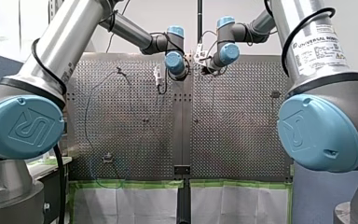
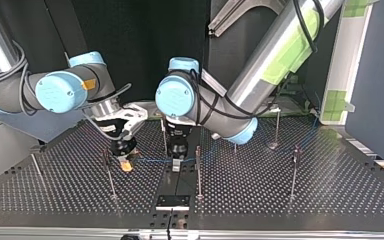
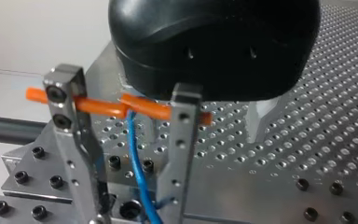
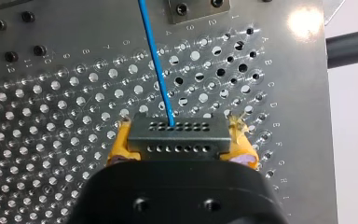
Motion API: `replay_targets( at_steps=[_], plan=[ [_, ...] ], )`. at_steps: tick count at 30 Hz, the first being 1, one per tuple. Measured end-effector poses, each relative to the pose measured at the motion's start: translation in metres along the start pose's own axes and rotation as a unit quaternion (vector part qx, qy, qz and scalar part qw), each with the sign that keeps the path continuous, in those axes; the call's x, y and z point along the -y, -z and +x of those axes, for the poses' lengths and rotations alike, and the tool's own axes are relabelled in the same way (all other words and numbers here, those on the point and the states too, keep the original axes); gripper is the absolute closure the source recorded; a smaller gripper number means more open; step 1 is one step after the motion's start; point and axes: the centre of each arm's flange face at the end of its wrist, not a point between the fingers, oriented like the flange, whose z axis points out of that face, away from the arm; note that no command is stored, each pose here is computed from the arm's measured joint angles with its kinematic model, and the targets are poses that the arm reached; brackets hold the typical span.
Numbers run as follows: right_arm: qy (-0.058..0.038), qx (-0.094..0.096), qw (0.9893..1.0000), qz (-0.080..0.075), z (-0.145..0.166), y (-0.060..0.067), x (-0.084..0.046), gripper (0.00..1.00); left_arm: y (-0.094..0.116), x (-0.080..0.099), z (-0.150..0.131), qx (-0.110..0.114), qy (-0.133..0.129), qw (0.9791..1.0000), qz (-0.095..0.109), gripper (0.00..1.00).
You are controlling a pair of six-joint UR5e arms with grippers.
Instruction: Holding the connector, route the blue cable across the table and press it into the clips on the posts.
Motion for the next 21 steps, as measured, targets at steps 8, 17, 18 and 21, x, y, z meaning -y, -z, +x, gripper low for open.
replay_targets(
  at_steps=[8, 17, 18, 21],
  plan=[
    [-0.0006, 0.0, 1.0, 0.0, 0.0, 0.0, 0.0, 1.0, 0.002, 0.0, 0.001, -0.008, -0.002, 1.0, -0.003, 1.0],
    [-0.0003, 0.002, 1.0, 0.002, -0.002, 0.001, 0.002, 1.0, 0.007, 0.003, 0.005, -0.013, -0.002, 0.9999, -0.004, 1.0],
    [-0.0001, 0.003, 1.0, 0.002, -0.003, 0.001, 0.003, 1.0, 0.008, 0.003, 0.006, -0.015, -0.002, 0.9999, -0.006, 1.0],
    [-0.0001, 0.008, 1.0, 0.001, -0.008, 0.002, 0.002, 1.0, 0.012, 0.003, 0.013, -0.02, -0.006, 0.9997, -0.014, 1.0]
  ],
)
